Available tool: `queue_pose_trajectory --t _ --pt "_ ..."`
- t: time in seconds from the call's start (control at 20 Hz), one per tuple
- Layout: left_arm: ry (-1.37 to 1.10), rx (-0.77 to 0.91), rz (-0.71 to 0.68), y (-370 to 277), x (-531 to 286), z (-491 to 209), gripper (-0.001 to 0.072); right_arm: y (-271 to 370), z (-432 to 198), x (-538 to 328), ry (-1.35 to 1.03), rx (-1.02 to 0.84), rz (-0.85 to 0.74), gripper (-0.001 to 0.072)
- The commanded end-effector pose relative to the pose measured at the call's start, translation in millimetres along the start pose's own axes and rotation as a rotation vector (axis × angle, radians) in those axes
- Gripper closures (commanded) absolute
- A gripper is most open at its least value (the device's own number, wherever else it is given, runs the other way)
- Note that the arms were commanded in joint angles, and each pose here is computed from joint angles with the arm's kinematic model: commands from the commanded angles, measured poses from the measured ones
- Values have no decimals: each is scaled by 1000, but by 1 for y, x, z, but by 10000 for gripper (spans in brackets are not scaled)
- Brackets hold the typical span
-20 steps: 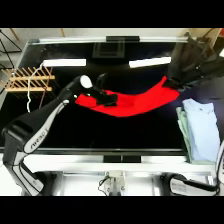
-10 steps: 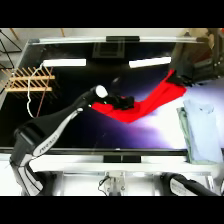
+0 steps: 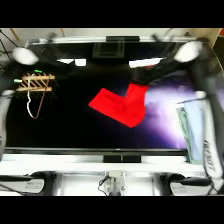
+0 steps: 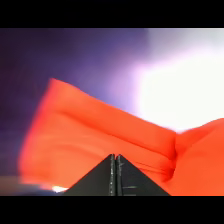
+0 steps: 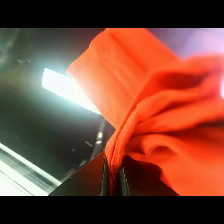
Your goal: Fold the shirts.
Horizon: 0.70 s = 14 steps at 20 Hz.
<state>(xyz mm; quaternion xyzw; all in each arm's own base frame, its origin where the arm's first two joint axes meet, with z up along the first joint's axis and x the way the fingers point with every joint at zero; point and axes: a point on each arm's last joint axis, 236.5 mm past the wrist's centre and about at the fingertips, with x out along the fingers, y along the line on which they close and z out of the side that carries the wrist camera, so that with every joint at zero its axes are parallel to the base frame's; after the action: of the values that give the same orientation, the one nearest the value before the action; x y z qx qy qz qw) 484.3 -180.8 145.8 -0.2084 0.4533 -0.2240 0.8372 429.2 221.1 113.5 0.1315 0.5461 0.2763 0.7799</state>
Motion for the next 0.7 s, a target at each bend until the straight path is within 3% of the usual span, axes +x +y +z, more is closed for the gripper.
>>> queue_pose_trajectory --t 0.0,0.15,0.2,0.25,0.3,0.5,0.65 --pt "-138 -5 120 35 -118 21 677 18 -10 110 61 -11 12 647" --pt "-239 29 153 26 -182 22 677 22 -25 180 91 48 33 641" --pt "-261 39 156 21 -194 21 677 20 -26 193 91 79 41 525" --pt "-276 51 154 14 -202 19 677 21 -26 199 89 106 59 228" --pt "-286 60 152 9 -207 18 677 21 -23 199 83 124 73 92" --pt "-286 63 150 8 -207 18 677 -6 -8 145 75 115 31 92" --pt "-274 67 153 12 -202 18 677 -83 -24 68 160 59 -229 92"
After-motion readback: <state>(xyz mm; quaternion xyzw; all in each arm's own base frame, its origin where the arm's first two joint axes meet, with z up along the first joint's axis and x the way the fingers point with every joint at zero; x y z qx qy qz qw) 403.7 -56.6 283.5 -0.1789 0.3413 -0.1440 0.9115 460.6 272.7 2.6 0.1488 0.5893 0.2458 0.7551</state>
